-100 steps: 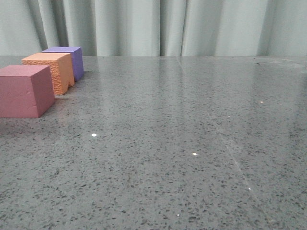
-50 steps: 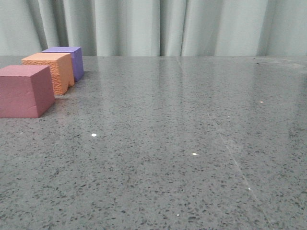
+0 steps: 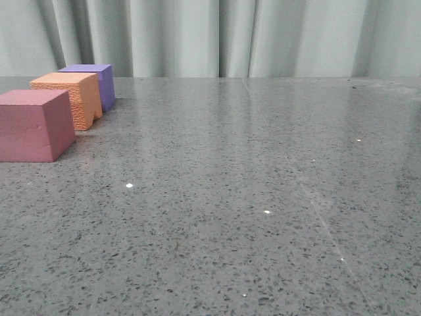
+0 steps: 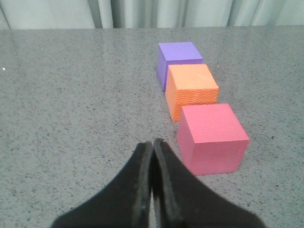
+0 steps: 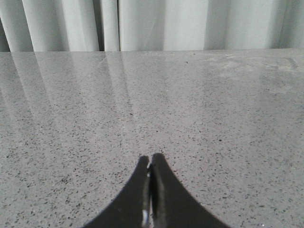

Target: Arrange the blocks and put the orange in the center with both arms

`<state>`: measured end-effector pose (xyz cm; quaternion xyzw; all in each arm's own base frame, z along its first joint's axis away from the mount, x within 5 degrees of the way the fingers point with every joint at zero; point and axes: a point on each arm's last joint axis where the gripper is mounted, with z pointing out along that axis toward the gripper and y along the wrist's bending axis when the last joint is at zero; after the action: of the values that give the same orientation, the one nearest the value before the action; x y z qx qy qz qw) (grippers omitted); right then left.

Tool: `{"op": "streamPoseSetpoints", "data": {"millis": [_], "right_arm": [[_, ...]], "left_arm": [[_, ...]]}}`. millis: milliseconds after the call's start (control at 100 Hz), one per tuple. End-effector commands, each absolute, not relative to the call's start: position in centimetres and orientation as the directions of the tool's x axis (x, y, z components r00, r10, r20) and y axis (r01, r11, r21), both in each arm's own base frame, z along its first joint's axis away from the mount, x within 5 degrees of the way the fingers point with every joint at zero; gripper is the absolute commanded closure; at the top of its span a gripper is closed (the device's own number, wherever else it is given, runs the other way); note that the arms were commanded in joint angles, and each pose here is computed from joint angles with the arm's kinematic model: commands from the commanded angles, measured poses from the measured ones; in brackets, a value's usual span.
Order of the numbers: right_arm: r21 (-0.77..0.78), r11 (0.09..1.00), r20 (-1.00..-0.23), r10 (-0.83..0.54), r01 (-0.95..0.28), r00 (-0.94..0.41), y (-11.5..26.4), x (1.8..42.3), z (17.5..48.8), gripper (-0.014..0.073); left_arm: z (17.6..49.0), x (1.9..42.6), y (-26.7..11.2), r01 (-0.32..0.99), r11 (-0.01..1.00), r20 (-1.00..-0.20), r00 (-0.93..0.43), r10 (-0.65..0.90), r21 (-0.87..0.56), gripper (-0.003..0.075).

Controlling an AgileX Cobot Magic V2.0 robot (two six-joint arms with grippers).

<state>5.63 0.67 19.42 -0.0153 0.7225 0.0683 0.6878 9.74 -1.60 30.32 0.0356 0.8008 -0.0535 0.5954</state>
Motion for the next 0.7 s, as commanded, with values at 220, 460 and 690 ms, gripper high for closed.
{"op": "streamPoseSetpoints", "data": {"millis": [220,460,690], "right_arm": [[0.066,0.99,-0.995,0.074,-0.123,0.063,0.6,5.4,20.7,0.0662],[0.066,0.99,-0.995,0.074,-0.123,0.063,0.6,5.4,20.7,0.0662],[0.066,0.99,-0.995,0.074,-0.123,0.063,0.6,5.4,20.7,0.0662]], "left_arm": [[31.1,8.3,-1.6,0.189,0.981,-0.99,-0.138,-0.012,-0.039,0.073],[27.8,6.4,-1.0,0.189,0.982,-0.996,-0.085,0.02,0.004,0.073],[24.5,5.7,-0.3,0.057,0.998,-0.998,0.067,-0.021,-0.017,0.073]]}}
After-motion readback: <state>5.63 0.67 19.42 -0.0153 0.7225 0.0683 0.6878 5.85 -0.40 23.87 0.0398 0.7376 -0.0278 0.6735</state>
